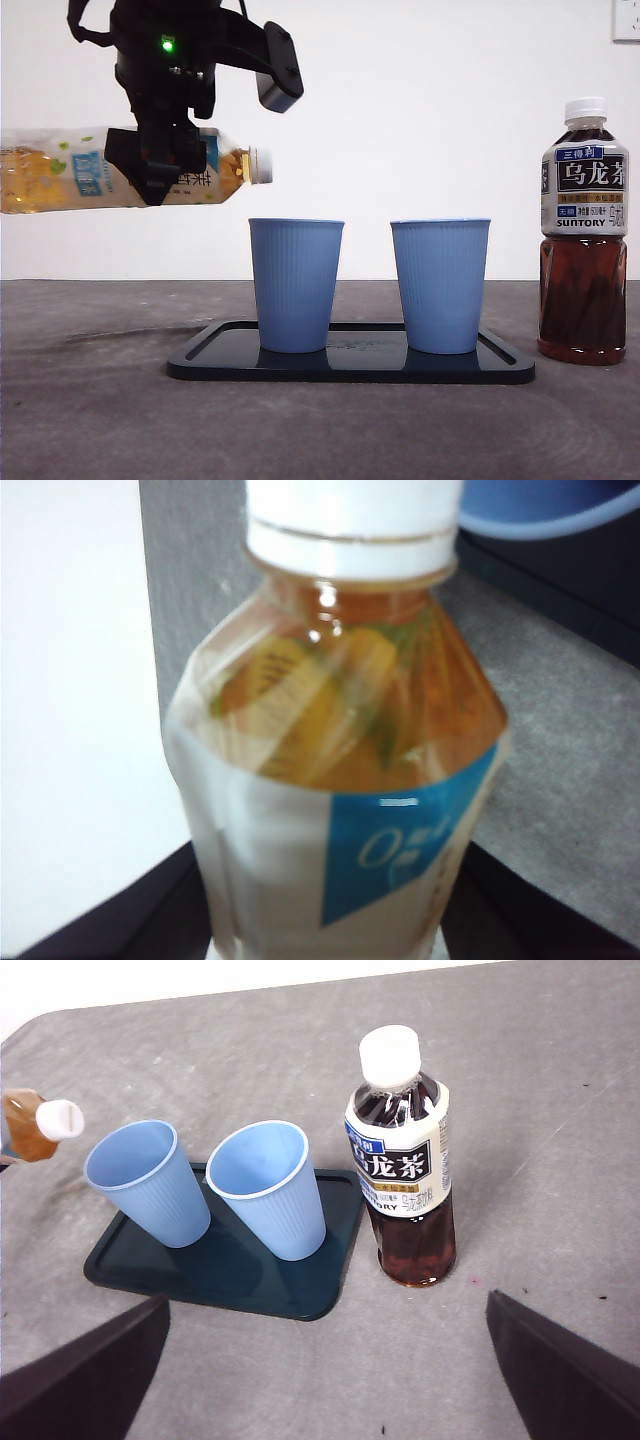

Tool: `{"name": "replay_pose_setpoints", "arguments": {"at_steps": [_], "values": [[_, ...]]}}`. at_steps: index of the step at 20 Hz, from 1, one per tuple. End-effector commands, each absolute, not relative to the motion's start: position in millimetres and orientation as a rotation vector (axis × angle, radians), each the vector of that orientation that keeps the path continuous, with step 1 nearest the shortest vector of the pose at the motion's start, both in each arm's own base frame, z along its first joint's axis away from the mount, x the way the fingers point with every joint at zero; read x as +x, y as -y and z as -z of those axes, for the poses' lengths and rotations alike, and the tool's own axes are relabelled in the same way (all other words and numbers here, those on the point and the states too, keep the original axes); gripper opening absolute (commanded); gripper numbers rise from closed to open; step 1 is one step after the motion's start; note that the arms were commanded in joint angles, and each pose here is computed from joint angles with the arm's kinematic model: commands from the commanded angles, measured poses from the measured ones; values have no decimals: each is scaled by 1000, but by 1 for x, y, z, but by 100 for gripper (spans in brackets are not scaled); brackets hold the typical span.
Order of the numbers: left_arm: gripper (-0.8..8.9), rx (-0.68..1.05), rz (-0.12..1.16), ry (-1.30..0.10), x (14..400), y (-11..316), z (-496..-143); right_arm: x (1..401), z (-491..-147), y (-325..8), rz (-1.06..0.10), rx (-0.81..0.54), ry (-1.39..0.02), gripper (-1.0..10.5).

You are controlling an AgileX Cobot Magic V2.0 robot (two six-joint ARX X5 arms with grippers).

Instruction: Pour the drink into the cup

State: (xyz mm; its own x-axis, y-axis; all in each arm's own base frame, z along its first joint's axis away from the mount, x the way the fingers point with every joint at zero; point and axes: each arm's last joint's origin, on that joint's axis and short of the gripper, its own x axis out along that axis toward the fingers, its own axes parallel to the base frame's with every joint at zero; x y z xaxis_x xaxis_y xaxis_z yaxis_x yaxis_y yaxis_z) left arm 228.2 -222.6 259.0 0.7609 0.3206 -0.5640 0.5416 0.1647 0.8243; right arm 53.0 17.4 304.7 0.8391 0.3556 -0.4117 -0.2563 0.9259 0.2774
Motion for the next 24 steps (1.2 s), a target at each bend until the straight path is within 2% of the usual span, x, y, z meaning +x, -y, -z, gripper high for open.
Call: {"name": "replay_pose_setpoints", "arguments": {"at_steps": [1,6,13,20,24], "values": [[211,1517,138,-713,232,235,-260,52,-308,-18,-344,230,-468,507],[208,1598,108,-692,234,240,-257,52,-308,-18,-346,236,-470,507],[208,1582,81,-676,234,242,-258,52,-308,-18,-345,236,-469,507],[209,1308,0,-648,227,239,-267,52,-308,-18,-345,236,-469,507],[209,1073,68,-649,216,227,-287,52,-308,-18,-345,236,-469,507]]}}
